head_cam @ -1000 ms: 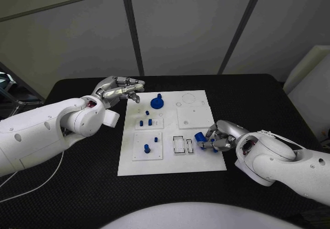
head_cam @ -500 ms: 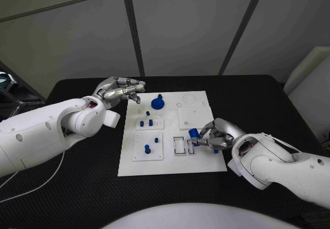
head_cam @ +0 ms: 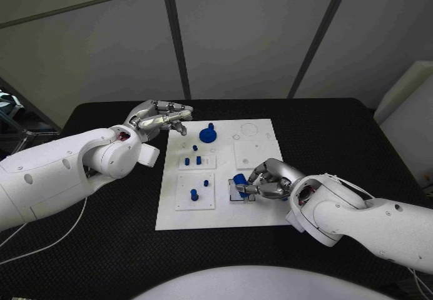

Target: Assemble the parts on the task board

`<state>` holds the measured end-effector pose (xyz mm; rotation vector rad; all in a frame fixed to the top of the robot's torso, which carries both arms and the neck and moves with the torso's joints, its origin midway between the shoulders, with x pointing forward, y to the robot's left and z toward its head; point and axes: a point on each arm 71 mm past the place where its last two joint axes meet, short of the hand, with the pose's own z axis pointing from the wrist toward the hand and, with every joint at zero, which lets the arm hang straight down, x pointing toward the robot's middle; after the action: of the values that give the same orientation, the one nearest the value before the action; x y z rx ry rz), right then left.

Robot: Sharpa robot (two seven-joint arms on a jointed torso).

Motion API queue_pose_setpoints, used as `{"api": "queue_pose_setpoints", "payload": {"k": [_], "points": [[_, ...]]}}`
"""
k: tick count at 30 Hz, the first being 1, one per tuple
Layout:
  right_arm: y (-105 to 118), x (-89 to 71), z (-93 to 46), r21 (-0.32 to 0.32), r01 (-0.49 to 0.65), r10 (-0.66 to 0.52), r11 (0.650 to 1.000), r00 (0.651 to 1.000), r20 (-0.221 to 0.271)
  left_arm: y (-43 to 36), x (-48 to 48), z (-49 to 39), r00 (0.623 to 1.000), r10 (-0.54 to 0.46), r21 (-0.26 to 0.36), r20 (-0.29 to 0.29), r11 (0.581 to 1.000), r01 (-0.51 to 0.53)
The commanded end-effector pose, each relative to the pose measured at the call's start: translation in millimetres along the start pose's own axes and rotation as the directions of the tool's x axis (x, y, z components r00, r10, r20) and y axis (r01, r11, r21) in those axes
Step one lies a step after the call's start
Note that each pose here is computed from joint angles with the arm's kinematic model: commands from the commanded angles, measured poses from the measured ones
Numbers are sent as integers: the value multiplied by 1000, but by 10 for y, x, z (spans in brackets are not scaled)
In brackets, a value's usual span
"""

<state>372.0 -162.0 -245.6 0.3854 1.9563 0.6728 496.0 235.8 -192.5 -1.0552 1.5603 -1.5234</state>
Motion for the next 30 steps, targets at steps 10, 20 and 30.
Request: {"api": "queue_pose_setpoints", "payload": {"k": [10, 20, 30], "points": [[-1, 53, 50, 16, 40, -39, 999, 998, -56, -10, 17, 5, 1000, -6, 3, -18, 1000, 6], [11, 45, 71, 9, 47, -46, 999, 998, -33, -8, 25, 6, 1000, -9, 2, -26, 1000, 9], [33, 42, 67, -15, 70, -71, 997, 997, -25, -7, 22, 4, 1000, -9, 0, -26, 1000, 9]]}}
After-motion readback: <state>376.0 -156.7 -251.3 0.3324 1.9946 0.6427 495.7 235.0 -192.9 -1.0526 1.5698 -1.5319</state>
